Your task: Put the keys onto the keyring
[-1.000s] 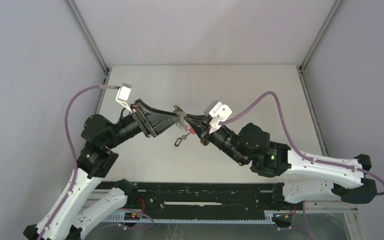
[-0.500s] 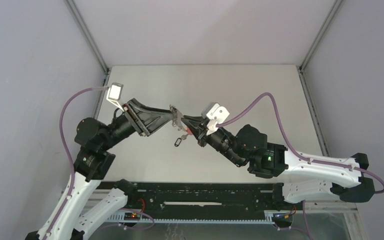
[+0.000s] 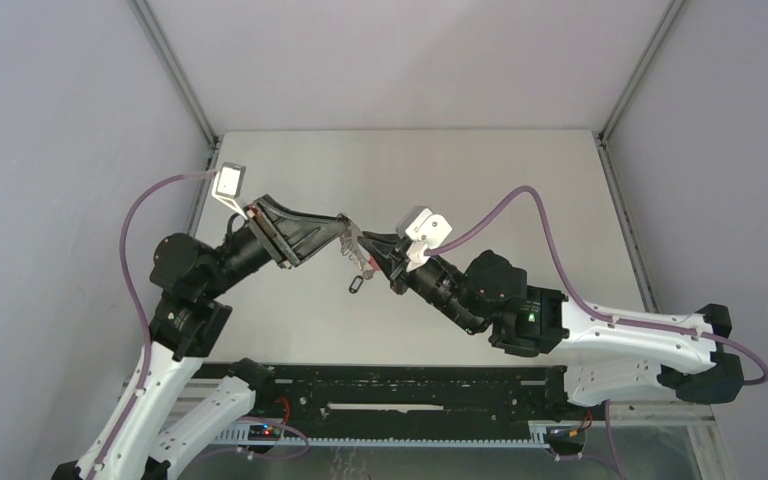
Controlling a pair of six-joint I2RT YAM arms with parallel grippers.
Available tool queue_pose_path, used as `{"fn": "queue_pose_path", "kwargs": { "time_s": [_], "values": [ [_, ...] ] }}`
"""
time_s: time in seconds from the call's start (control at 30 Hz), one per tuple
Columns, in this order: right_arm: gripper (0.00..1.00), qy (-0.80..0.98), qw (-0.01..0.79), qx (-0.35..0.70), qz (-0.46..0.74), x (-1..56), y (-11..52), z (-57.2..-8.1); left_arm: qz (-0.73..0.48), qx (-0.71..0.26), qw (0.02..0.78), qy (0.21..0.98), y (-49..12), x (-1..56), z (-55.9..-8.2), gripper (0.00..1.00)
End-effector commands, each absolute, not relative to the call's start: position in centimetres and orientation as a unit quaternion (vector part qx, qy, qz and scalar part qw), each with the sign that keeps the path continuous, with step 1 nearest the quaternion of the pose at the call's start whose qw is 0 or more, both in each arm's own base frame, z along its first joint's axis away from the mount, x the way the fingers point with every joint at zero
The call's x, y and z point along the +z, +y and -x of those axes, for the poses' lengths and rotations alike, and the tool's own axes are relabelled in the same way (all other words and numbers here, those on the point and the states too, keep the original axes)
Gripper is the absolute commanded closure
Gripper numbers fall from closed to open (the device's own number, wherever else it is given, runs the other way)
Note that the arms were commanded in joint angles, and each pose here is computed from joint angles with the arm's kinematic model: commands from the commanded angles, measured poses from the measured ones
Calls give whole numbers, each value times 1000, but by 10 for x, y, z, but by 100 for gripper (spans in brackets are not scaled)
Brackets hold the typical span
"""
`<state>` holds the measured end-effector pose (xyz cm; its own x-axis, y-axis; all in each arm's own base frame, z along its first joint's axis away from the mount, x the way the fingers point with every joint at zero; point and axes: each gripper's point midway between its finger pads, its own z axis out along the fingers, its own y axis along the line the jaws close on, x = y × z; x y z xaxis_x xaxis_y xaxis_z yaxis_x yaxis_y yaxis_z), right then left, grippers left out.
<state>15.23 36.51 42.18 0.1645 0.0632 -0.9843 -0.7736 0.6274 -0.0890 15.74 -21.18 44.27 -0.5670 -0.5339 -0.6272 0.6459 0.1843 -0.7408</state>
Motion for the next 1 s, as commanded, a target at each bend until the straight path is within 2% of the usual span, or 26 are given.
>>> {"fn": "queue_pose_path", "kwargs": {
  "time_s": [0.0, 0.13, 0.5, 0.8, 0.93, 0.97],
  "values": [
    [100, 555, 713, 311, 295, 439, 366, -149, -60, -647, 488, 583, -207, 472, -149, 54],
    [100, 555, 713, 309, 297, 438, 367, -149, -63, -641, 496, 582, -206, 471, -150, 62],
    [100, 555, 708, 314, 304, 437, 366, -146, -66, -618, 518, 588, -203, 465, -158, 99],
    [100, 553, 704, 311, 319, 433, 367, -141, -95, -565, 544, 613, -200, 450, -169, 98],
    [100, 553, 707, 305, 318, 434, 366, -142, -88, -561, 541, 620, -198, 449, -169, 77],
    [100, 553, 708, 305, 317, 434, 366, -142, -85, -562, 539, 622, -197, 448, -168, 74]
  ]
}}
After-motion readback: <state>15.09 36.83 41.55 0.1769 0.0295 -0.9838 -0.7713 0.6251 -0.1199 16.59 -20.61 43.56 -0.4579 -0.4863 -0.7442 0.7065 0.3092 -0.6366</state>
